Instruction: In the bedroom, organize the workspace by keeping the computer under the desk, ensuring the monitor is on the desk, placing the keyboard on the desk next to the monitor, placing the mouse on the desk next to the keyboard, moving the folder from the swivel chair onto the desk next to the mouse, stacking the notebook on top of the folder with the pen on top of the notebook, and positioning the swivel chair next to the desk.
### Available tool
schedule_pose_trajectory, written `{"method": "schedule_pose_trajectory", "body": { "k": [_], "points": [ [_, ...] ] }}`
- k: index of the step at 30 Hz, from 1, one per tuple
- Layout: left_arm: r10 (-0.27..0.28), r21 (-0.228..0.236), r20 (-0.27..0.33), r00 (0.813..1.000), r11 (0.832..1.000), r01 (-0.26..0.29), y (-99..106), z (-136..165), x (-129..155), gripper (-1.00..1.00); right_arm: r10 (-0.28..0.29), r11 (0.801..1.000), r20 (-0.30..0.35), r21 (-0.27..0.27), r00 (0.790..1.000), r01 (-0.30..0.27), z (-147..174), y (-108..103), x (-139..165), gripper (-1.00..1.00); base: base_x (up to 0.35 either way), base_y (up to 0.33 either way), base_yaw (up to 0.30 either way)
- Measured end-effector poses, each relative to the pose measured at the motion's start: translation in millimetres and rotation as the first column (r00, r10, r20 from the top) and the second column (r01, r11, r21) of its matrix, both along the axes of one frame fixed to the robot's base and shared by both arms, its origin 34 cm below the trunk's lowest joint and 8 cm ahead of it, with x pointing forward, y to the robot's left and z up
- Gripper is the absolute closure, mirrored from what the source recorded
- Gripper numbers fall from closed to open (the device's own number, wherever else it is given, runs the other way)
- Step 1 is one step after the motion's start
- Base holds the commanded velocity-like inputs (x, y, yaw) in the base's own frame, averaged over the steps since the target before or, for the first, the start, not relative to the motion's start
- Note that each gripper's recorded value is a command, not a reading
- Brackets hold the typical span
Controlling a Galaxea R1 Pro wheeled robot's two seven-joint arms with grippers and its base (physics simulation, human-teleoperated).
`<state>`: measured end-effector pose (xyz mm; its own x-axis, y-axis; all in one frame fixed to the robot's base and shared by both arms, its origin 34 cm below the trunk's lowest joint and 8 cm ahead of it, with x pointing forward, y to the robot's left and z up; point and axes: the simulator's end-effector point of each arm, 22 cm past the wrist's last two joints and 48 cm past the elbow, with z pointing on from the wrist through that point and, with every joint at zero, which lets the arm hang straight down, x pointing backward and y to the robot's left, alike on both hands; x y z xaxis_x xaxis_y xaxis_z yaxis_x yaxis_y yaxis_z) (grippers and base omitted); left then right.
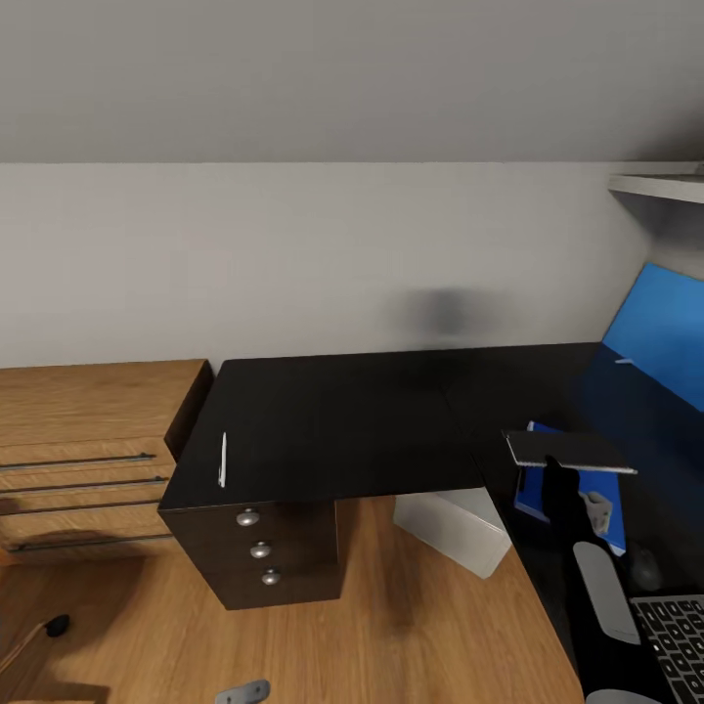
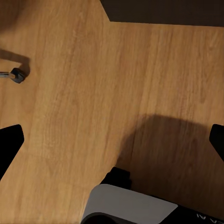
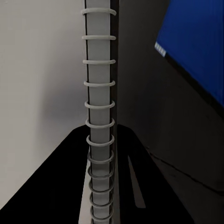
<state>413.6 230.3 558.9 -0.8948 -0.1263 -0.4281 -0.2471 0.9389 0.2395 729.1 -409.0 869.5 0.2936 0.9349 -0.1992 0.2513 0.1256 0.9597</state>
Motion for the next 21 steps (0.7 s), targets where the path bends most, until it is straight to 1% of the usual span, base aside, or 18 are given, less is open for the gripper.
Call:
{"method": "schedule_pose_trajectory", "body": {
  "k": [4, 7, 12, 15, 21],
  "points": [
    [0.0, 0.0, 0.0, 1.0, 1.0, 0.0, 0.0, 0.0, -0.1, -1.0, -0.041, 0.999, -0.005, 0.005, 0.999, 0.041, -2.2, -15.4, -6.8, 1.0, 0.0, 0.0, 0.0],
    [0.0, 0.0, 0.0, 1.0, 1.0, 0.0, -0.1, 0.0, 0.0, -1.0, -0.058, 0.998, -0.017, 0.009, 0.998, 0.058, -5.2, -19.9, -9.4, 1.0, 0.0, 0.0, 0.0],
    [0.0, 0.0, 0.0, 1.0, 1.0, 0.0, 0.0, 0.0, -0.1, -1.0, -0.102, 0.994, -0.089, 0.022, 0.991, 0.105, -20.3, -29.7, -17.9, 1.0, 0.0, 0.0, 0.0],
    [0.0, 0.0, 0.0, 1.0, 1.0, 0.0, 0.0, 0.0, -0.1, -1.0, -0.11, 0.993, -0.102, 0.024, 0.989, 0.113, -22.9, -31.2, -19.4, 1.0, 0.0, 0.0, 0.0],
    [0.0, 0.0, 0.0, 1.0, 1.0, 0.0, 0.0, 0.0, -0.1, -1.0, -0.112, 0.993, -0.106, 0.025, 0.988, 0.116, -23.7, -31.6, -19.9, 1.0, 0.022, 0.0, 0.0]
  ]
}}
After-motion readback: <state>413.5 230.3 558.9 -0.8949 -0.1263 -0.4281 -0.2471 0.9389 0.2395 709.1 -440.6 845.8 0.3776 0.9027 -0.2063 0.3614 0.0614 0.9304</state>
